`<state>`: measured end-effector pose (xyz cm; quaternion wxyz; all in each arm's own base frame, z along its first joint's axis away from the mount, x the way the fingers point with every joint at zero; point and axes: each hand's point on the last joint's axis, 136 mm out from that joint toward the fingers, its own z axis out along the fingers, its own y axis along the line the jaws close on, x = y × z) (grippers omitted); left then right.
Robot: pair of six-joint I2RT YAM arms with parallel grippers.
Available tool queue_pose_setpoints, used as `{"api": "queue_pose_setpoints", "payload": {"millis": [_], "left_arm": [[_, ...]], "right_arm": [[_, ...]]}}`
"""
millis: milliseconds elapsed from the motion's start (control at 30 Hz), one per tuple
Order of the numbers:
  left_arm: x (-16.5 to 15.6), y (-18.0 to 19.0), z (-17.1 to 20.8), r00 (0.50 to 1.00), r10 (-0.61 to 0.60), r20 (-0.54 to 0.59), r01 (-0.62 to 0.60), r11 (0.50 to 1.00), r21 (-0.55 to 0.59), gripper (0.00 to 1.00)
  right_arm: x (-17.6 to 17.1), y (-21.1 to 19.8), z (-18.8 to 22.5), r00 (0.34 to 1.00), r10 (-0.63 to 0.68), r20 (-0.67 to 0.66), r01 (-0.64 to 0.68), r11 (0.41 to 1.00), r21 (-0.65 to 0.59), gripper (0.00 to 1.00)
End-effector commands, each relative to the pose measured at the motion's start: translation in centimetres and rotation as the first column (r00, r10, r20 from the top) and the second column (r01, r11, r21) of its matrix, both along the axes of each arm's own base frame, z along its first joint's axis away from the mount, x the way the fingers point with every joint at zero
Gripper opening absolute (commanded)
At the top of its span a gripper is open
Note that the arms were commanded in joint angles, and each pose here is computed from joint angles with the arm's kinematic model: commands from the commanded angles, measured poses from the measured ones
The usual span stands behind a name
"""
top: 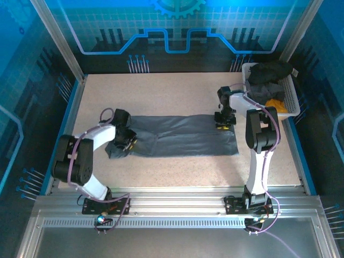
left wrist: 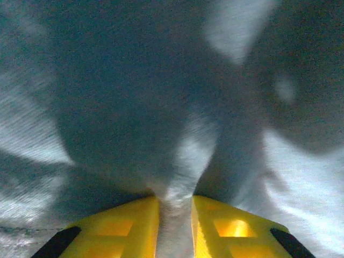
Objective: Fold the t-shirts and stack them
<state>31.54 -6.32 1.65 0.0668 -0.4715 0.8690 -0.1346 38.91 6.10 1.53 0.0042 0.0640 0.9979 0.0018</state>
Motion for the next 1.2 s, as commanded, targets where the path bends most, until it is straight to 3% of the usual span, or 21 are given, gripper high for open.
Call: {"api": "queue_pose_setpoints", "payload": {"millis": [0, 133, 267, 467, 600, 800, 1000, 1100, 1167], "left_arm": [[4.5, -0.4, -0.6, 1.0, 0.01, 0.024, -0.009, 1.0, -0.029, 0.24], [13.0, -1.1, 0.0, 0.989, -0.071, 0.126, 0.079, 0.995, -0.055, 0.28], [22.0, -4.6, 1.9, 0.944, -0.177, 0.277, 0.217, 0.969, -0.118, 0.29], [30.1, -11.3, 3.3, 0.862, -0.299, 0.41, 0.385, 0.911, -0.145, 0.35], [32.6, -14.3, 3.0, 0.831, -0.262, 0.491, 0.406, 0.888, -0.213, 0.35], [34.9, -15.2, 4.4, 0.78, -0.211, 0.589, 0.421, 0.874, -0.244, 0.35], [35.6, -15.2, 12.4, 0.687, -0.193, 0.701, 0.452, 0.869, -0.204, 0.41], [33.6, -15.3, 17.5, 0.648, -0.213, 0.731, 0.452, 0.881, -0.144, 0.43], [30.6, -16.0, 18.9, 0.66, -0.234, 0.714, 0.452, 0.883, -0.128, 0.42]], "right_arm": [[-5.0, -1.8, -0.8, 0.988, -0.046, -0.147, 0.035, 0.996, -0.076, 0.26], [-8.2, -0.7, -0.4, 0.978, -0.108, -0.176, 0.107, 0.994, -0.014, 0.27], [-12.1, 1.8, -0.1, 0.973, -0.108, -0.205, 0.111, 0.994, 0.006, 0.28], [-18.9, 7.9, -1.2, 0.956, -0.111, -0.273, 0.129, 0.991, 0.046, 0.3], [-20.9, 13.1, -2.2, 0.948, -0.089, -0.306, 0.133, 0.983, 0.124, 0.3], [-19.7, 17.4, -1.5, 0.957, -0.075, -0.281, 0.127, 0.977, 0.173, 0.33], [-18.8, 15.5, 3.1, 0.961, -0.18, -0.213, 0.225, 0.951, 0.213, 0.45], [-18.7, 12.8, 5.7, 0.954, -0.25, -0.167, 0.288, 0.921, 0.263, 0.5], [-18.6, 10.4, 6.4, 0.953, -0.275, -0.13, 0.303, 0.903, 0.305, 0.52]]}}
